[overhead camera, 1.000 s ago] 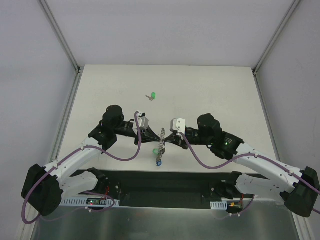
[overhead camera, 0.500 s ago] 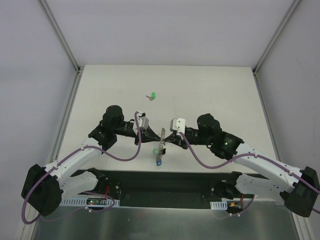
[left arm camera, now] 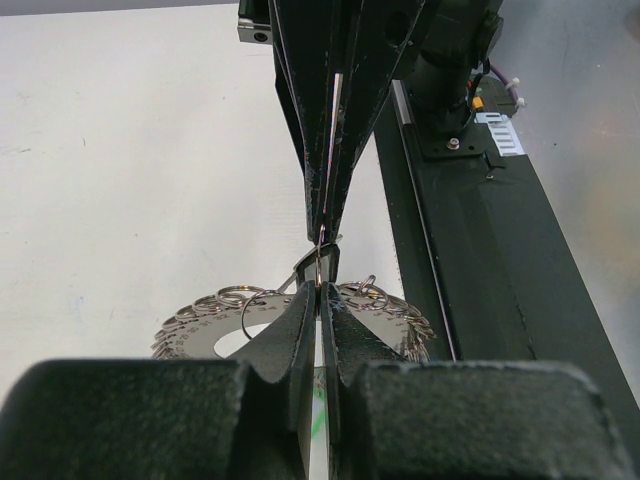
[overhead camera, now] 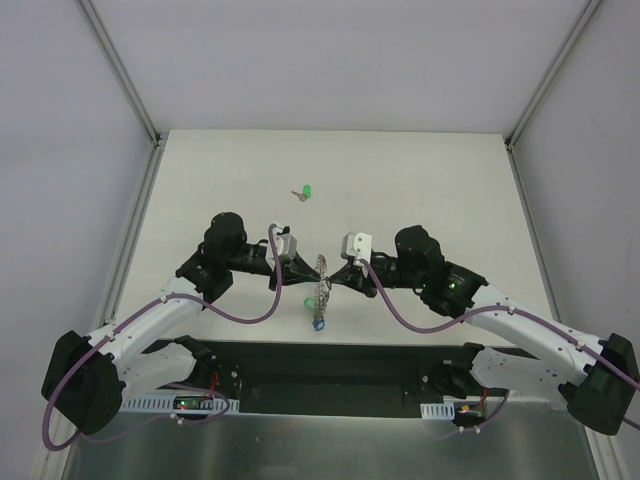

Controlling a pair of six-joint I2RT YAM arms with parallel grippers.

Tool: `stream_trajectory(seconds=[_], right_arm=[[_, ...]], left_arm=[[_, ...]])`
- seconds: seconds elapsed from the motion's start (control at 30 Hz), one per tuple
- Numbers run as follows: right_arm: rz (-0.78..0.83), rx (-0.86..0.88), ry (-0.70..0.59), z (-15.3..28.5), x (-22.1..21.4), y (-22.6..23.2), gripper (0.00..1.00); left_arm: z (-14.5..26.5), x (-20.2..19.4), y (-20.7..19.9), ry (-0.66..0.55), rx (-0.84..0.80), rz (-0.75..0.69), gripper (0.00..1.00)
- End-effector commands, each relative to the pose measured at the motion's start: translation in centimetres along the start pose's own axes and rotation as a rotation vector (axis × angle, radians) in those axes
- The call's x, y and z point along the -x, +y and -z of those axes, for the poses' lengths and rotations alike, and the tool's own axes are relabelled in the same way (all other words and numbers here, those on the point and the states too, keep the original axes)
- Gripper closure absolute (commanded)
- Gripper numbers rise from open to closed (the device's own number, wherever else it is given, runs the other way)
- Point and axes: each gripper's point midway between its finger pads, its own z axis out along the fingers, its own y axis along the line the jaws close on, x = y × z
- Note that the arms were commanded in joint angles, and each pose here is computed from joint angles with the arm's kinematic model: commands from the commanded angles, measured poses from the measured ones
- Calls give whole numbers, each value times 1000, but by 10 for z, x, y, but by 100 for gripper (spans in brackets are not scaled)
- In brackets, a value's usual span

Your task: Put the keys on the keyring

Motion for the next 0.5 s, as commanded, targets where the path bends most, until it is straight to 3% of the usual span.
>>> stream_trajectory(seconds=[0.0,0.47], right_arm=[[3,29,-61,-3,20,0,99],[-26,46,-76,-6,21,0,99]], left_arm=[[-1,21,-4,-55,-20,-122,100],[-3,20,-7,-55,-36,-121,100]])
